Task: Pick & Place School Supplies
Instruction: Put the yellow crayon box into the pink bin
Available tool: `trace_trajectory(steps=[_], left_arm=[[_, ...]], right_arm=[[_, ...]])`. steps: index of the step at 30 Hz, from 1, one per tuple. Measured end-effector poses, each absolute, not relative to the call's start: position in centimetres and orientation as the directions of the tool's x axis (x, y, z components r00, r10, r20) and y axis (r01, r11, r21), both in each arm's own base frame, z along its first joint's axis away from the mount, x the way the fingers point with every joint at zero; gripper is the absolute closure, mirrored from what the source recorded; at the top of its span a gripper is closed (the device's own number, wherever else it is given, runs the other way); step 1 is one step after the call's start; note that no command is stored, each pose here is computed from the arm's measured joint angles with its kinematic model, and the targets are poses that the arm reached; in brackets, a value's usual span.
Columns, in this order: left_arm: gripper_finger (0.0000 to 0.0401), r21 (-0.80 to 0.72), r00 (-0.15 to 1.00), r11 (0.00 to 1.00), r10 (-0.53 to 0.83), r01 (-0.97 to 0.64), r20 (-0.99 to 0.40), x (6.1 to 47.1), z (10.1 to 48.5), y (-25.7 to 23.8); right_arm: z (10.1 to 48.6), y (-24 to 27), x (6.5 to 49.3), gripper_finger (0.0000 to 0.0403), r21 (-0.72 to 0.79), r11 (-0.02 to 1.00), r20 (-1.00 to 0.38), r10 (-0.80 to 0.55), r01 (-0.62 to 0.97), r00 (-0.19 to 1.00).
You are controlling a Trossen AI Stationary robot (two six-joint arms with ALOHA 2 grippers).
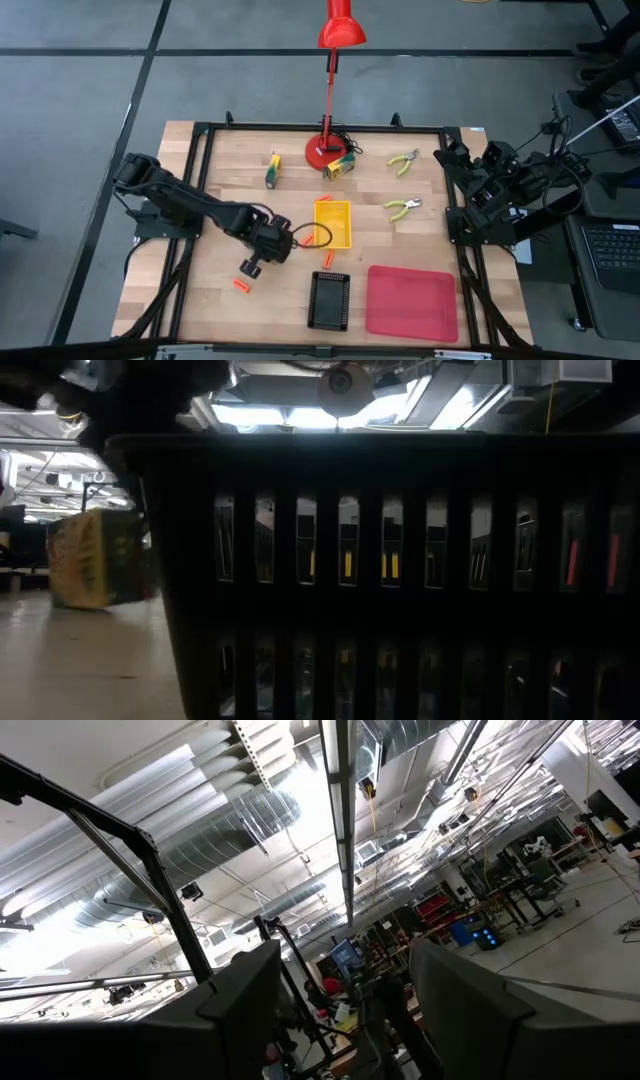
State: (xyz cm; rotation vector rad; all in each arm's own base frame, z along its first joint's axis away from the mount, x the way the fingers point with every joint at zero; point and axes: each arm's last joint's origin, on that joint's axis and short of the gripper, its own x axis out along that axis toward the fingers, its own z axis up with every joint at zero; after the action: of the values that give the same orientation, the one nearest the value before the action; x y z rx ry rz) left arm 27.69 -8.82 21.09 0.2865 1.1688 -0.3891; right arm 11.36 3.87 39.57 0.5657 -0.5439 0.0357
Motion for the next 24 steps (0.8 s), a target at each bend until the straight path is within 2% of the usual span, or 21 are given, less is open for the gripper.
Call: trace_trajectory(steps=[3,5,8,12,17,24], left_arm=[[0.0399,0.004,0.437,0.926,-0.175,0.379,-0.882,27.9,23.2,-7.9],[0.0399,-0.004,0.544,0.946,-0.191,0.325,-0.817,28.0,25.4,-7.0],[0.0399,-0.076,0.718,0.962,-0.248,0.263,-0.651,28.0,29.1,-5.6],[0.0399,-0.174,0.866,0.951,-0.307,0.258,-0.394,27.7,33.0,-4.0],[0.0399,-0.233,0.924,0.915,-0.362,0.329,-0.118,28.0,36.1,-2.7],[0.0399,-0.287,0.937,0.895,-0.347,0.342,0.035,29.6,36.6,-2.2]], right_arm=[[39.5,3.9,11.4,0.0176,0.499,0.848,0.498,-0.113,-0.177,0.86],[39.4,4.0,11.7,0.0176,0.498,0.85,0.49,-0.111,-0.173,0.865],[39.1,4.4,12.5,0.0176,0.481,0.861,0.464,-0.09,-0.166,0.881],[38.2,5.4,14.1,0.0176,0.43,0.886,0.417,-0.025,-0.173,0.908],[37.9,5.7,14.8,0.0176,0.419,0.894,0.398,-0.023,-0.159,0.917],[37.7,5.4,15.3,0.0176,0.455,0.878,0.387,-0.047,-0.146,0.921]])
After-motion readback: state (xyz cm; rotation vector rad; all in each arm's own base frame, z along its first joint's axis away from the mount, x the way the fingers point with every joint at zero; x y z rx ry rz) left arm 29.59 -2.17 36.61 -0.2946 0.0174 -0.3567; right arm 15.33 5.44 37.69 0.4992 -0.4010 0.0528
